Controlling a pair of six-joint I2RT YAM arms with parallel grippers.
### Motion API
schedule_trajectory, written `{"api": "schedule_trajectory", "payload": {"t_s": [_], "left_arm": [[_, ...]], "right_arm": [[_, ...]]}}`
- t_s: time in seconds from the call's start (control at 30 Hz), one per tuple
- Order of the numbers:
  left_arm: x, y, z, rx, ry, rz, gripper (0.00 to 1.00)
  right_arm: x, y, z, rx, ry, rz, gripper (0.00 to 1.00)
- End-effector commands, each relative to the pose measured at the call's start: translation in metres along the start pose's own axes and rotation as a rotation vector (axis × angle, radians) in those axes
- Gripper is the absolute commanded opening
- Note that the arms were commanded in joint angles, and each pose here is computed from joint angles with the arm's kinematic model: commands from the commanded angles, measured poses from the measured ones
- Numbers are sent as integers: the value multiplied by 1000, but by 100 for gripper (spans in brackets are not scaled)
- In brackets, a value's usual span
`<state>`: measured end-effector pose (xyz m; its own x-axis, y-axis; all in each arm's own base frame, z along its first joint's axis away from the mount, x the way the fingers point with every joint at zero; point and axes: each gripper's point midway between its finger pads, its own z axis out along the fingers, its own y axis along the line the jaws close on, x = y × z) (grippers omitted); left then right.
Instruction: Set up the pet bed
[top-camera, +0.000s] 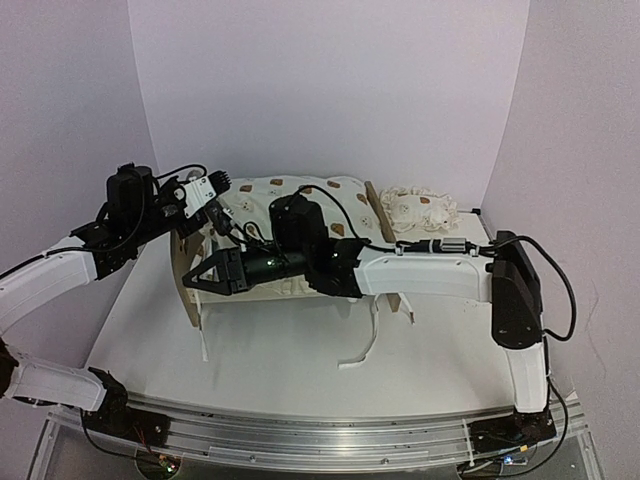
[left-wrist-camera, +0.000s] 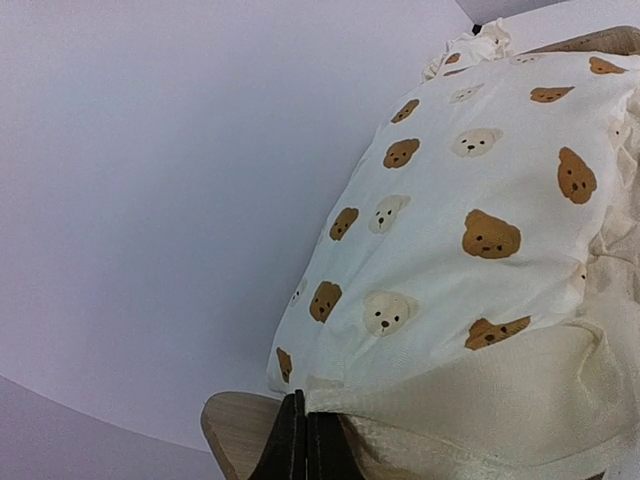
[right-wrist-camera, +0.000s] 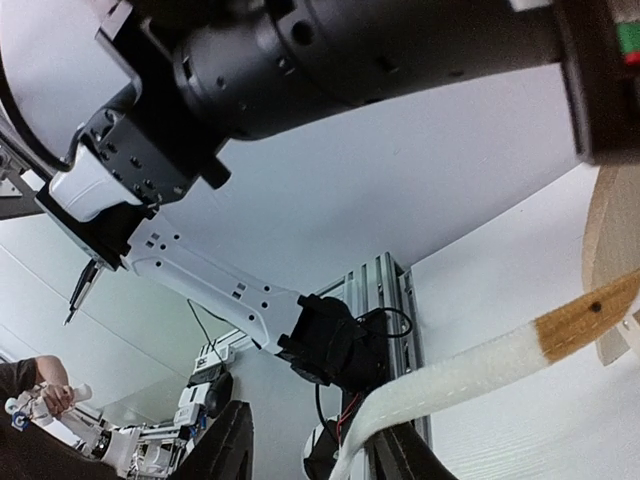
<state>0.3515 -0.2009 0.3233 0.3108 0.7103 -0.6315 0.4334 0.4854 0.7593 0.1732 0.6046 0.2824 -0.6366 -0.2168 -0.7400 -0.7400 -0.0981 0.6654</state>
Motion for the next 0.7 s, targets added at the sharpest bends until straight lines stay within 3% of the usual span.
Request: {"api": "schedule_trajectory", "payload": {"t_s": [0.0, 0.27, 0.43, 0.53, 0.67], "left_arm": [[-2, 11, -1, -42, -6, 7, 0], [1, -4, -7, 15, -7, 1, 0], [1, -14, -12, 53, -20, 3, 0], [1, -15, -12, 57, -21, -8, 0], [1, -14, -11, 58, -23, -20, 0]], "right_arm": [[4, 27, -9, -33, 31, -40, 42], [44, -36, -36, 280, 120, -57, 54], [13, -41, -63, 366, 34, -96, 57], [-12, -42, -83, 410, -26, -126, 66], [-46, -43, -109, 485, -108, -200, 70]]}}
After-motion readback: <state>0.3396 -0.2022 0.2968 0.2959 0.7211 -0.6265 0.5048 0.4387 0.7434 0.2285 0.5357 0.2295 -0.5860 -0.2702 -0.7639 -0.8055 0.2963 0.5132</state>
